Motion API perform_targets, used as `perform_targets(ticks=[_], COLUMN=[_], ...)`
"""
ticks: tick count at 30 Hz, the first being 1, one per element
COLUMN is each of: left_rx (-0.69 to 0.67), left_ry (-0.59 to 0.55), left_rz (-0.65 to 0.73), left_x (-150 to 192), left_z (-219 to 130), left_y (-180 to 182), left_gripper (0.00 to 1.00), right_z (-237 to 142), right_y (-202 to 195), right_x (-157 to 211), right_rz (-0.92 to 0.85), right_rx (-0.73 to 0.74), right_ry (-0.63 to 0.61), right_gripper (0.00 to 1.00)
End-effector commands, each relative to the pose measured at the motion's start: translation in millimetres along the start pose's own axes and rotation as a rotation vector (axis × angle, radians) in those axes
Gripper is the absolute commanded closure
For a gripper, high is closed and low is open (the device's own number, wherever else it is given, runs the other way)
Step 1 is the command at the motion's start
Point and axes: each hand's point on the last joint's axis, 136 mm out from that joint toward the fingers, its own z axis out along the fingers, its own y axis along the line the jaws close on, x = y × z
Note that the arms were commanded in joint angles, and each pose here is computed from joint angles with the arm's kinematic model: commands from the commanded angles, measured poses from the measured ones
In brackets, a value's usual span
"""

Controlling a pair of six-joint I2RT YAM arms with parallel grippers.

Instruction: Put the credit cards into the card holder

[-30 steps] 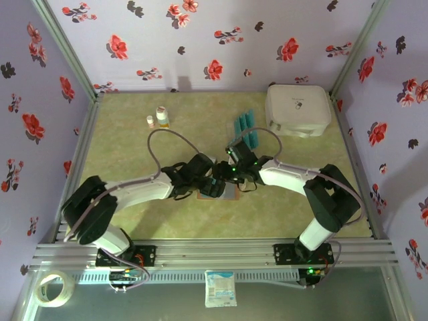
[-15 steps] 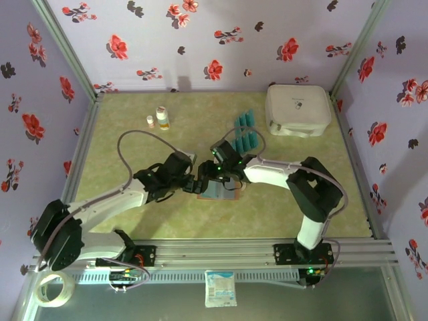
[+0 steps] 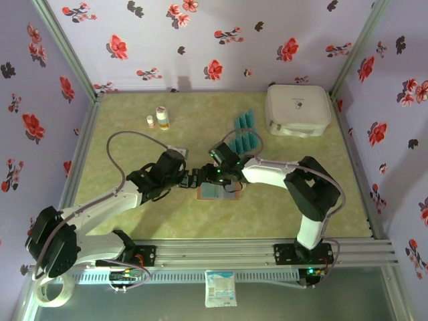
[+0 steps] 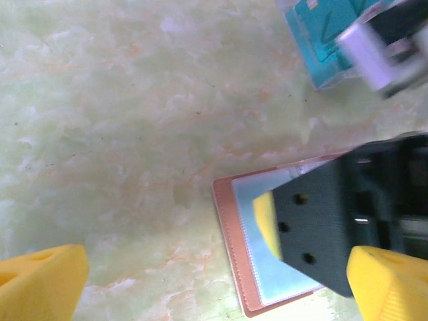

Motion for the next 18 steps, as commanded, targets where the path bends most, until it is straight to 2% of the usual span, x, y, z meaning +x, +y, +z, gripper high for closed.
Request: perform_targets(ticks=[1,11,18], left_rx=[-0.036,-0.056,-0.076], left_ry=[0.007,0.116,0.165], left_rz=[-0.011,0.042,0.058], left_x=[1,16,26], left_z=[11,46,62], left_y=[8,5,8], left_gripper=[0.0,0.0,0.0], right_z=[-36,-96,-96], right_y=[1,-84,-123], right_x=[-9,7,22], right_rz=[-0.056,-0.048,0.0], right_rx=[0.056,0.324,0.373], right_ry=[-0.063,-0.152,-0.126], right_gripper=[0.53,0.51,0.51])
